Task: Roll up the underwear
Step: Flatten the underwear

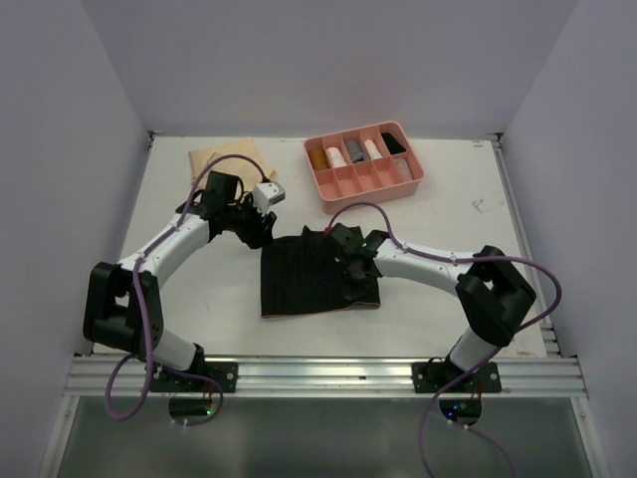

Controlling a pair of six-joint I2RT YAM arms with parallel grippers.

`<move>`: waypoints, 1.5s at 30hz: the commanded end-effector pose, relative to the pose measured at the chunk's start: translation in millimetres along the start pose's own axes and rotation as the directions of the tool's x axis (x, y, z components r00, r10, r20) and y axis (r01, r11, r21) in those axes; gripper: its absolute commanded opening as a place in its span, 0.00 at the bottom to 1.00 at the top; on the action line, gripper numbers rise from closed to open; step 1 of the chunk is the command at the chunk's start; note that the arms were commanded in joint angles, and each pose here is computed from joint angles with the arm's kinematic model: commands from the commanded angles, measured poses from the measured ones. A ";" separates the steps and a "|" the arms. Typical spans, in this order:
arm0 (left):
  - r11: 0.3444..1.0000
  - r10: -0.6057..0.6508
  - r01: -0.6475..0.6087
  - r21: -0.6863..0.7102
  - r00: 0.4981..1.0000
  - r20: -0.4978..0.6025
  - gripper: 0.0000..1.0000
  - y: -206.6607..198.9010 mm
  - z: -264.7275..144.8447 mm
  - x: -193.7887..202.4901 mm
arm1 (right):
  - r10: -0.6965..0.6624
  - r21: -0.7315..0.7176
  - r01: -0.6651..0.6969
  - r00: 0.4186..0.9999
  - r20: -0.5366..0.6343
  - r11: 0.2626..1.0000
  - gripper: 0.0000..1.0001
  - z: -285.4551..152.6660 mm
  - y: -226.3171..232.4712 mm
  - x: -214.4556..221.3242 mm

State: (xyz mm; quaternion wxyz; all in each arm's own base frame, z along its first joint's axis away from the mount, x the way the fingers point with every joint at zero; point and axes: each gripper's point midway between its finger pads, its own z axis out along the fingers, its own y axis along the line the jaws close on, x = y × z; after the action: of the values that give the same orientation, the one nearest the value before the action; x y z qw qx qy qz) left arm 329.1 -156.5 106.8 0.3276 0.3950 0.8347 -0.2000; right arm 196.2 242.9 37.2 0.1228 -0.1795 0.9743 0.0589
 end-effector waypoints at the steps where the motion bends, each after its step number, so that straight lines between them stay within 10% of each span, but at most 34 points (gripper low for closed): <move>1: 0.999 0.035 -0.033 -0.037 0.998 0.050 0.53 9.8 -7.8 -10.0 | -0.031 0.012 0.030 0.998 0.063 0.999 0.00 -22.4 1.3 -19.8; 5: 0.999 0.025 -0.023 -0.033 0.998 0.052 0.53 11.3 -7.0 -8.8 | -0.042 0.038 0.039 0.995 0.091 0.999 0.00 -37.4 -2.1 -29.6; 7: 0.999 0.023 -0.021 -0.031 0.998 0.055 0.53 10.8 -6.2 -8.4 | -0.039 0.074 0.033 0.995 0.088 0.997 0.31 -42.2 -7.3 -32.7; 11: 0.999 0.018 -0.016 -0.031 0.998 0.057 0.53 10.9 -5.2 -7.1 | -0.033 0.088 0.029 0.999 0.040 0.996 0.49 -30.1 -9.5 -22.2; 24: 0.999 0.016 -0.013 -0.043 0.998 0.056 0.53 11.9 -7.0 -4.8 | -0.041 0.114 0.052 0.994 -0.099 0.992 0.28 17.1 -15.3 9.0; 28: 0.999 0.014 -0.011 -0.045 0.998 0.058 0.53 12.2 -8.1 -3.4 | -0.051 0.109 0.059 0.996 -0.074 0.992 0.00 6.5 -13.6 -0.5; 45: 0.997 0.001 -0.010 0.073 0.993 0.121 0.58 -10.6 -24.7 14.9 | 0.092 -0.071 -0.072 0.938 0.335 0.995 0.00 -140.4 8.3 -107.2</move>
State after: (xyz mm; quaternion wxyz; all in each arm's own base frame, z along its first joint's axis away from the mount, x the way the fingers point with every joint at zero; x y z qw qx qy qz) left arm 306.3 -139.9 95.2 0.3349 0.3948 0.8267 -0.2202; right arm 250.6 282.2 187.8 0.2669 -0.1679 0.9395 0.1336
